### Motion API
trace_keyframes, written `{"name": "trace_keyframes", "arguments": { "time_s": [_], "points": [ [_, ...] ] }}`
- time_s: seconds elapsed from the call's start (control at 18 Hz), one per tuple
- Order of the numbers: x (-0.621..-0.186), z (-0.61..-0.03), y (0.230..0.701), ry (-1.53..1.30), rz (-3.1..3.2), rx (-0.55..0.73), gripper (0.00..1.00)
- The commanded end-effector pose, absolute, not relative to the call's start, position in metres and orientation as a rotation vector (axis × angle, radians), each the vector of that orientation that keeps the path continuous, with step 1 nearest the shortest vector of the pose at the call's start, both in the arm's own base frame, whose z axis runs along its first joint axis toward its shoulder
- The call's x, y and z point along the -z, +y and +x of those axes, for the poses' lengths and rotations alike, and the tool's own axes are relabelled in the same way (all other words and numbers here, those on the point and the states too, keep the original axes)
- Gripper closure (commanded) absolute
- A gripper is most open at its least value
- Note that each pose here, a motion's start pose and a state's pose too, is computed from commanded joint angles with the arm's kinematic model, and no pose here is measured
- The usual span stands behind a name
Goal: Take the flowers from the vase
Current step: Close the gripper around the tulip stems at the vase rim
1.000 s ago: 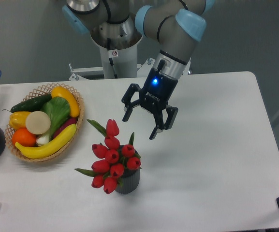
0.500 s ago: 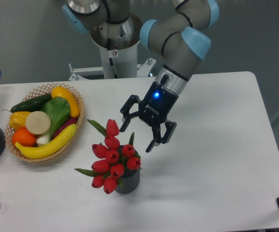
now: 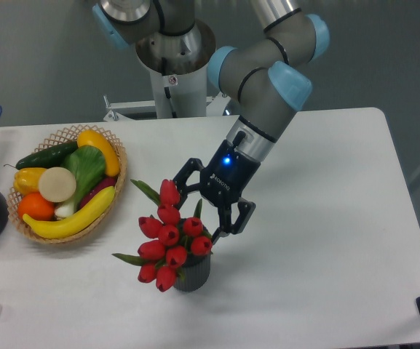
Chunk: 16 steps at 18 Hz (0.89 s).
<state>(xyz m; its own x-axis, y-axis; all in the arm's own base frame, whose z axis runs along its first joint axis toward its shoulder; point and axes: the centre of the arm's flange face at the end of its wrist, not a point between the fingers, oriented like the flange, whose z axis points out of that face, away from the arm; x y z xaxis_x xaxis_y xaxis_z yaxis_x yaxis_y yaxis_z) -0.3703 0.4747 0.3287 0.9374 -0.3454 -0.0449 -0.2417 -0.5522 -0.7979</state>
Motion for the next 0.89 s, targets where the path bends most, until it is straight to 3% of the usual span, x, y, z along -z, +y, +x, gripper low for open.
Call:
{"name": "trace_keyframes", "arguments": {
  "time_s": [0.39, 0.44, 0.5, 0.56, 0.72, 0.78, 0.89],
  "points": [
    [-0.325, -0.372, 0.487, 0.426, -2.178, 0.159, 0.01],
    [-0.323, -0.373, 0.488, 0.425, -2.179, 0.162, 0.05],
    [-0.323, -0.373, 0.488, 0.424, -2.179, 0.164, 0.18],
    [-0.322, -0.373, 0.488, 0.422, -2.18, 0.164, 0.36],
    [-0.325, -0.374, 0.488, 0.424, -2.175, 0.161, 0.42],
    [-0.327, -0.375, 0.488, 0.422, -2.172, 0.159, 0.51],
    [-0.327, -0.376, 0.487, 0.413, -2.174, 0.161, 0.55]
  ]
}}
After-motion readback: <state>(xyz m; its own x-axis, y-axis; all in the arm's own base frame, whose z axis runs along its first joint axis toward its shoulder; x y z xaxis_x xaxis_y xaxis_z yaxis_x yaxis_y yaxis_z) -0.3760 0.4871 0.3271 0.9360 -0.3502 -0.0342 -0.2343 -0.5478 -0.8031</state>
